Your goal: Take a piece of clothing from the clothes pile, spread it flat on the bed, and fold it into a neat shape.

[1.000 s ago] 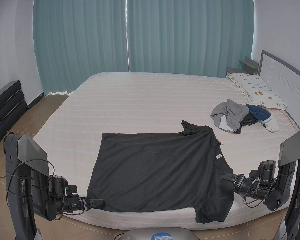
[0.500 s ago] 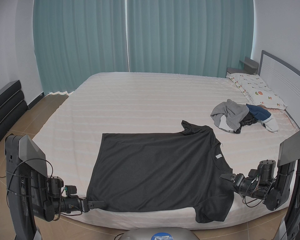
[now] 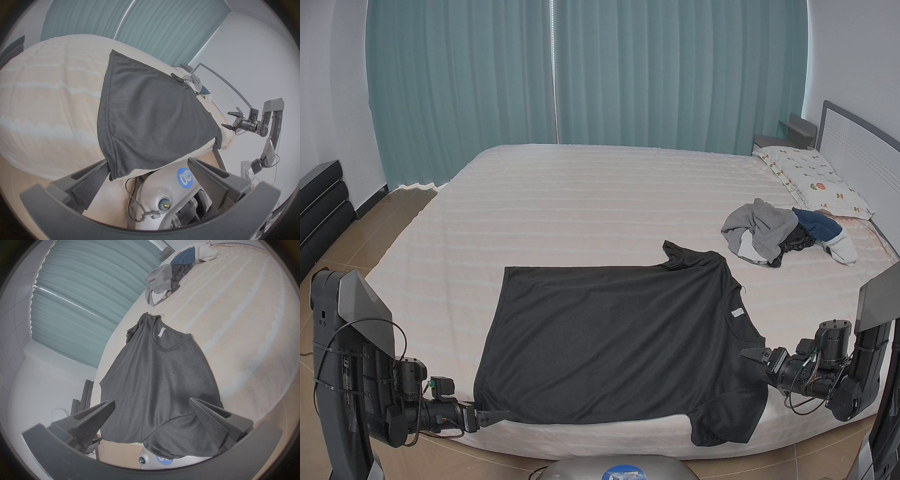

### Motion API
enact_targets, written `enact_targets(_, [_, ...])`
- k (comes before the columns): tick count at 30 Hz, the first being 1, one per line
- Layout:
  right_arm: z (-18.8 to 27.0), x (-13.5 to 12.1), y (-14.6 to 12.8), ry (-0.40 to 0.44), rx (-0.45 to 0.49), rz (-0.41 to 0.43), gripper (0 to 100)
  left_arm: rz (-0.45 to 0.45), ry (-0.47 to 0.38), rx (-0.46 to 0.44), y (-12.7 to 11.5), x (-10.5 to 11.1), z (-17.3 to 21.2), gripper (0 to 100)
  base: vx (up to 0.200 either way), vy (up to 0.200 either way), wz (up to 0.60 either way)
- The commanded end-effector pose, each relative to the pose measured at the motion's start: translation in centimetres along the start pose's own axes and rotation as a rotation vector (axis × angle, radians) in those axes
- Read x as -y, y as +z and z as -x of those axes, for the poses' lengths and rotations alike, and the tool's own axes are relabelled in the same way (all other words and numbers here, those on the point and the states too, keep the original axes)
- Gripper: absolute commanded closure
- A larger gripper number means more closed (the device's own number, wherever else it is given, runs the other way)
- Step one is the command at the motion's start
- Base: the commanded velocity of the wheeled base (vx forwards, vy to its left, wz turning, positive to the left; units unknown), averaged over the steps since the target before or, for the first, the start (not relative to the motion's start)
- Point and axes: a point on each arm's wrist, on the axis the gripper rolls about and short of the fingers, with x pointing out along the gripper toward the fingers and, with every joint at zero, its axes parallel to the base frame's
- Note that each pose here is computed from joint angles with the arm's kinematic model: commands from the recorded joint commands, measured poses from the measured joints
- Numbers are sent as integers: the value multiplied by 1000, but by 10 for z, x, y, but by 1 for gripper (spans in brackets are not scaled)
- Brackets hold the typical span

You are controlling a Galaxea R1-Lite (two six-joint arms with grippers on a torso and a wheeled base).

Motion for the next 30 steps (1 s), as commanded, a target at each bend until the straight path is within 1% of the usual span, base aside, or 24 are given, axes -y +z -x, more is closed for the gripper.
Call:
enact_targets(1, [0, 0, 0, 0, -1, 0, 0, 2, 36, 13, -1, -11, -11, 0, 0, 0, 0])
enact_targets(3, [0, 0, 0, 1, 0, 0, 0, 0, 65, 12, -1, -13, -12, 0, 0, 0, 0])
enact_targets(5, [0, 0, 0, 2, 1, 1, 0, -3, 72, 12, -1, -13, -13, 0, 0, 0, 0])
enact_targets(14, [0, 0, 0, 1, 0, -1, 0, -2, 64, 13, -1, -13, -14, 0, 0, 0, 0])
enact_targets(15, [0, 0, 0, 1, 0, -1, 0, 1, 66, 15, -1, -13, -13, 100, 0, 0, 0])
enact_targets(21, [0, 0, 0, 0, 1, 0, 0, 29, 91, 18, -3, -19, -6, 100, 0, 0, 0])
enact_targets(25, [0, 1, -1, -6, 0, 5, 0, 54, 103, 2, -8, -19, 2, 100, 0, 0, 0])
enact_targets(30, [1, 1, -1, -11, 1, 9, 0, 60, 104, -6, -10, -19, 4, 100, 0, 0, 0])
